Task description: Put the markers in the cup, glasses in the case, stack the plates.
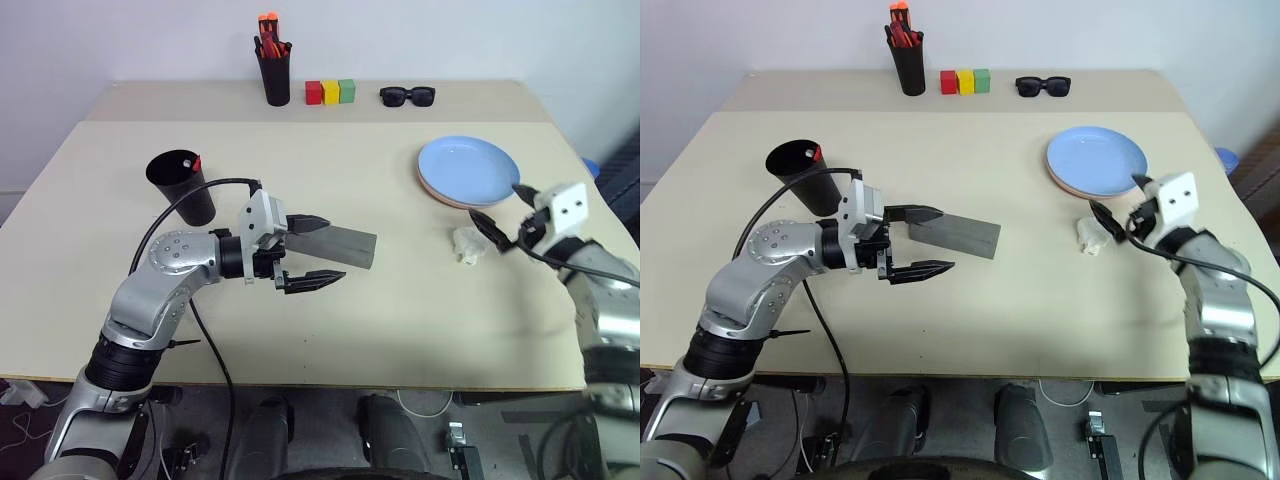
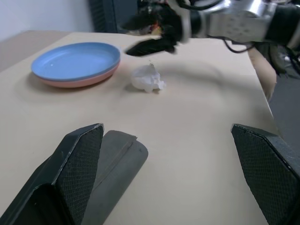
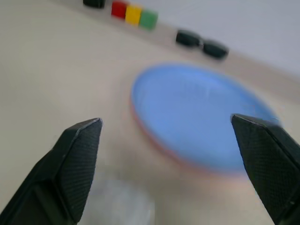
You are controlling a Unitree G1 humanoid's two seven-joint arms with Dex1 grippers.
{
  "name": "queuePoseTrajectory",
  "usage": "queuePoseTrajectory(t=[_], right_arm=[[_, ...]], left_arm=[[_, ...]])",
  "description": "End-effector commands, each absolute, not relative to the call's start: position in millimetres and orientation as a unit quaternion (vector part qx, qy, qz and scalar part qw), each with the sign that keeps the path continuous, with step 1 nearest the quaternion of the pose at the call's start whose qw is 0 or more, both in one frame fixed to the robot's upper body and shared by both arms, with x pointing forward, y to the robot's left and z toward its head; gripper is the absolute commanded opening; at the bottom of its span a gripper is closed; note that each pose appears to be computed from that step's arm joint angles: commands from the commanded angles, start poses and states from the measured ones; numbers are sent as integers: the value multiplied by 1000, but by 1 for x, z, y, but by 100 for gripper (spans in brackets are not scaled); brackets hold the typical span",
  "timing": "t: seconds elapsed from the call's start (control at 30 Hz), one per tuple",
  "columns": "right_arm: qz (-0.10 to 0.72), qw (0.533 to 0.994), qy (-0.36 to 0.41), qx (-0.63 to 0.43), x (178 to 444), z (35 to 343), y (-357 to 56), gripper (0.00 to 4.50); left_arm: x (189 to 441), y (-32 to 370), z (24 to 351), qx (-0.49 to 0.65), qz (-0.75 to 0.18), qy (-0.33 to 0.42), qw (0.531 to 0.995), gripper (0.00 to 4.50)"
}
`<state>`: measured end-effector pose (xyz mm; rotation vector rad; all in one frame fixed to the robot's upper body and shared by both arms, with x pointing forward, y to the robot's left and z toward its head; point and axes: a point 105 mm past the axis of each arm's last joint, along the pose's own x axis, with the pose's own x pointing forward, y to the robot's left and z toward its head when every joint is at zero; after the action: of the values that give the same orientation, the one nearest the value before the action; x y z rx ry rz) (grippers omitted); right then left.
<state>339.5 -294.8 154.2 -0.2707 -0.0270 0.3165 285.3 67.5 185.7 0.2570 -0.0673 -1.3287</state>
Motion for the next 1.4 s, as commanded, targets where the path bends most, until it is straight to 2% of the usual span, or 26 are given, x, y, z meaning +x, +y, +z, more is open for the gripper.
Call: queuePoseTrajectory(t=[0.03, 0.1, 0.27, 0.4, 0.53, 0.63, 0.77, 0.83, 0.97, 1.07, 1.13, 1.3, 1.4], right_arm=[[161, 980, -9, -117, 328, 158, -289, 448], [180, 980, 44, -78, 320, 129, -280, 448], [194, 975, 95, -53, 320, 92, -269, 448], [188, 975, 108, -54, 330, 74, -266, 448], [176, 977, 103, -62, 341, 68, -267, 448], [176, 979, 86, -60, 348, 73, -263, 377], [181, 980, 59, -65, 352, 87, -257, 171], [181, 980, 42, -73, 354, 99, -256, 85], [180, 980, -2, -86, 363, 127, -251, 85], [181, 977, -49, -97, 384, 164, -244, 85], [175, 976, -65, -110, 399, 178, -243, 85], [129, 981, -69, -128, 432, 187, -255, 85], [110, 982, -49, -144, 444, 181, -257, 85]], left_arm=[[285, 67, 195, 124, -621, -53, 772, 450], [286, 68, 195, 126, -622, -51, 771, 450], [283, 71, 191, 129, -629, -40, 765, 450], [280, 74, 192, 133, -627, -37, 766, 450], [279, 75, 192, 136, -622, -36, 770, 450], [278, 77, 192, 137, -616, -35, 775, 450], [277, 79, 192, 138, -610, -34, 780, 450], [276, 79, 192, 137, -608, -34, 782, 450], [277, 78, 193, 135, -604, -38, 785, 450], [280, 75, 196, 132, -598, -44, 789, 450], [283, 74, 197, 132, -593, -48, 793, 450], [288, 72, 197, 138, -576, -52, 804, 450], [293, 73, 199, 140, -556, -58, 817, 450]])
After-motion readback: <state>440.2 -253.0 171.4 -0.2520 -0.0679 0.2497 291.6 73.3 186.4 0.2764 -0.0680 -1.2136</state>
